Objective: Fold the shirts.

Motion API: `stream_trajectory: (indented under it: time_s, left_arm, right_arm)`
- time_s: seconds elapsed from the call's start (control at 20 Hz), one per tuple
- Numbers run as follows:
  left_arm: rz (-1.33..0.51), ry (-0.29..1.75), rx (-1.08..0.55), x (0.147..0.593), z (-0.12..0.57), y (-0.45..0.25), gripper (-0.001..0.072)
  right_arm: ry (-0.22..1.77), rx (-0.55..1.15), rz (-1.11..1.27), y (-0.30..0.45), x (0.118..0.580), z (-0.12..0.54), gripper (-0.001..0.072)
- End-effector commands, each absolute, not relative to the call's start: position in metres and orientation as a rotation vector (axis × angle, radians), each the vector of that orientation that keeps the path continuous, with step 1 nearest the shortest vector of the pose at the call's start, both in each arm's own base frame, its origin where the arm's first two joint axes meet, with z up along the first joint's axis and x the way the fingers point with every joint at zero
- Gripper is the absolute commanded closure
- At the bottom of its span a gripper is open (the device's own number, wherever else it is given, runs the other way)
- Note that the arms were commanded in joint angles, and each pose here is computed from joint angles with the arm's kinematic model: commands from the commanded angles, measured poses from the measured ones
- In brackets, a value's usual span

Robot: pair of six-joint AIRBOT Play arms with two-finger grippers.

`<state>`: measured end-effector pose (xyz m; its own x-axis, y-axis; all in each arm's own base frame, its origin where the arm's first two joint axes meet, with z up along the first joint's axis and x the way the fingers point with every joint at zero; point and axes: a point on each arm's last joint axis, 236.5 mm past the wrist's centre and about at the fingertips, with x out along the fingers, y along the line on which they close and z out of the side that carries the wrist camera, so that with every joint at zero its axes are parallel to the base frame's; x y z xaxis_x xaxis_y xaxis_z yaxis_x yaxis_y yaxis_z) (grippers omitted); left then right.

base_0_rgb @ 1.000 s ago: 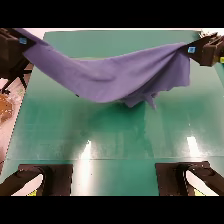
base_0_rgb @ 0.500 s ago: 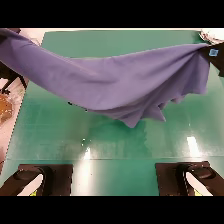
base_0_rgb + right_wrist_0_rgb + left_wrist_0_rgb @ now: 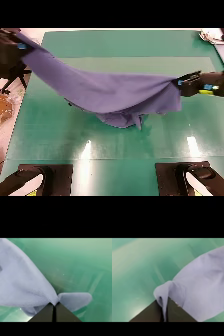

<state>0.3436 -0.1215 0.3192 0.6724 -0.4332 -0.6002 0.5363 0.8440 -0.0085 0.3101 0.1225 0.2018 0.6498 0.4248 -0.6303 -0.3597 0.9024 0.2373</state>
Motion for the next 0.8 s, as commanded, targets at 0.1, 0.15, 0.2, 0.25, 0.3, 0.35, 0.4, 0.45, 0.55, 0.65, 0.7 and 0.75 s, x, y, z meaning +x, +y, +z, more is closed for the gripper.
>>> stream_trajectory:
  time_s: [0.1,0.15,0.2,0.25,0.3,0.35,0.4,0.45,0.55,0.65,0.7,0.75]
  left_arm:
    - [-0.606,0.728,0.056,0.424,0.254,-0.148,0.0684]
    - [-0.623,0.740,0.029,0.439,0.240,-0.154,0.0684]
    - [-0.627,0.757,0.002,0.454,0.225,-0.159,0.0684]
    - [-0.626,0.776,-0.019,0.467,0.209,-0.161,0.0684]
    - [-0.625,0.797,-0.042,0.479,0.192,-0.164,0.0684]
    - [-0.628,0.812,-0.069,0.490,0.178,-0.167,0.0684]
    - [-0.629,0.819,-0.095,0.501,0.164,-0.173,0.0684]
    - [-0.625,0.819,-0.109,0.511,0.152,-0.177,0.0684]
    - [-0.618,0.800,-0.117,0.531,0.132,-0.191,0.0684]
    - [-0.619,0.776,-0.110,0.544,0.117,-0.208,0.0684]
    - [-0.623,0.762,-0.102,0.548,0.112,-0.217,0.0683]
    - [-0.625,0.755,-0.095,0.551,0.106,-0.225,0.0683]
  right_arm:
    - [0.702,0.152,0.367,0.118,0.365,0.157,0.0692]
    - [0.689,0.160,0.349,0.116,0.381,0.151,0.0692]
    - [0.675,0.168,0.332,0.115,0.395,0.144,0.0692]
    - [0.665,0.175,0.314,0.113,0.410,0.136,0.0692]
    - [0.659,0.179,0.296,0.112,0.423,0.127,0.0692]
    - [0.655,0.178,0.278,0.109,0.435,0.116,0.0692]
    - [0.655,0.181,0.263,0.107,0.446,0.105,0.0692]
    - [0.657,0.186,0.244,0.104,0.456,0.093,0.0692]
    - [0.680,0.195,0.208,0.094,0.471,0.068,0.0692]
    - [0.726,0.206,0.172,0.081,0.477,0.042,0.0692]
    - [0.750,0.211,0.159,0.075,0.478,0.031,0.0692]
    - [0.775,0.216,0.146,0.069,0.478,0.021,0.0692]
